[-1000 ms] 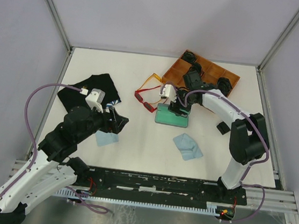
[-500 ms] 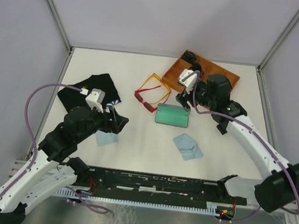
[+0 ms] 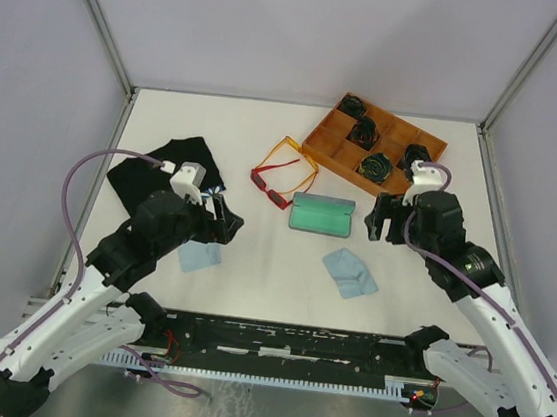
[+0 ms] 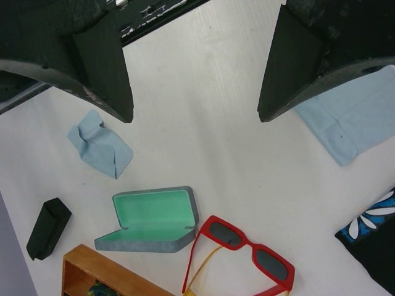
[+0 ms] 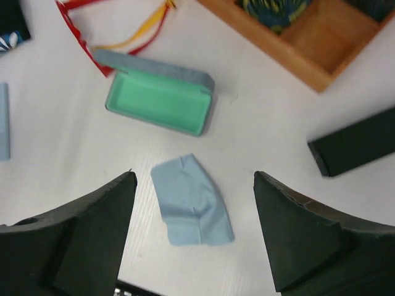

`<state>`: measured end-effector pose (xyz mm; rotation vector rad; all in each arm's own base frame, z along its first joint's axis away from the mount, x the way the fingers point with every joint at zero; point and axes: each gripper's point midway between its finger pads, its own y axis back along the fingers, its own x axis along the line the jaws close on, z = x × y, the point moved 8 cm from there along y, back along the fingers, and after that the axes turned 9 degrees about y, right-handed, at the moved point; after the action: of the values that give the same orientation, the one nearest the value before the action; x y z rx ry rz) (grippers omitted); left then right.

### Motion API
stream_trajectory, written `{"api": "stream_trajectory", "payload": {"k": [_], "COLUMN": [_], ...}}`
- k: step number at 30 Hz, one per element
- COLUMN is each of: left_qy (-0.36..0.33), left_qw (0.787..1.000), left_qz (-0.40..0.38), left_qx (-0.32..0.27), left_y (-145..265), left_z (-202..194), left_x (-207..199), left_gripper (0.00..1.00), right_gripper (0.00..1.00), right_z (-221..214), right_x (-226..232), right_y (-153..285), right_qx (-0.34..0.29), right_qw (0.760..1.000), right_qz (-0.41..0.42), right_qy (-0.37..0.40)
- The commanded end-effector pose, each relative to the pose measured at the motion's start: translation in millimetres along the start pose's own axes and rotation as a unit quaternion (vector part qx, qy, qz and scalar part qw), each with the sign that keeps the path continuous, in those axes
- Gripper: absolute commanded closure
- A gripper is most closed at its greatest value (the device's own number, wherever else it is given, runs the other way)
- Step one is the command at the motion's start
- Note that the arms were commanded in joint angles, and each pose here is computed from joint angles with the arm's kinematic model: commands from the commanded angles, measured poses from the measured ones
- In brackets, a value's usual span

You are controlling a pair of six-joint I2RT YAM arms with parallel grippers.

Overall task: Organize the sunglasses
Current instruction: Place the sunglasses case at the center of the board, then move the glasses cleaning cloth to the center of the board.

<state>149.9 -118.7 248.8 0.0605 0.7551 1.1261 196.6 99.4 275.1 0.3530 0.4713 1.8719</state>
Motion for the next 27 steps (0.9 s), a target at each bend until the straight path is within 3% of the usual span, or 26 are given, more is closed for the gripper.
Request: {"api": "stream_trajectory", "payload": {"k": [1, 4, 11, 20, 27], "left_qy": [0.039, 0.038, 0.040, 0.056, 0.064], "left_qw": [0.999, 0.998, 0.996, 0.996, 0.996], "left_qz": [0.016, 0.041, 0.074, 0.063, 0.058], "left_qx": [-0.023, -0.020, -0.013, -0.002, 0.003], "left_y": [-10.8, -15.2, -22.1, -28.5, -28.7], "left_z": [4.0, 2.8, -1.5, -16.1, -21.7], "left_x": [-0.2, 4.7, 11.8, 16.6, 18.2], "left_gripper": [0.11, 0.11, 0.11, 0.11, 0.12], "right_gripper": [0.16, 0.17, 0.26, 0.30, 0.37], "right_z": [-47.9, -68.0, -92.8, -116.4, -129.6], "right_x": [-1.9, 9.2, 18.2, 40.7, 64.9], "right_y": [14.1, 11.3, -13.4, -37.1, -59.1], "right_qx": [0.082, 0.111, 0.179, 0.217, 0.239], "right_qw": [0.993, 0.990, 0.978, 0.975, 0.971], "right_qz": [-0.033, 0.025, 0.027, -0.014, 0.010], "right_qy": [-0.074, -0.080, -0.100, -0.037, -0.008]}}
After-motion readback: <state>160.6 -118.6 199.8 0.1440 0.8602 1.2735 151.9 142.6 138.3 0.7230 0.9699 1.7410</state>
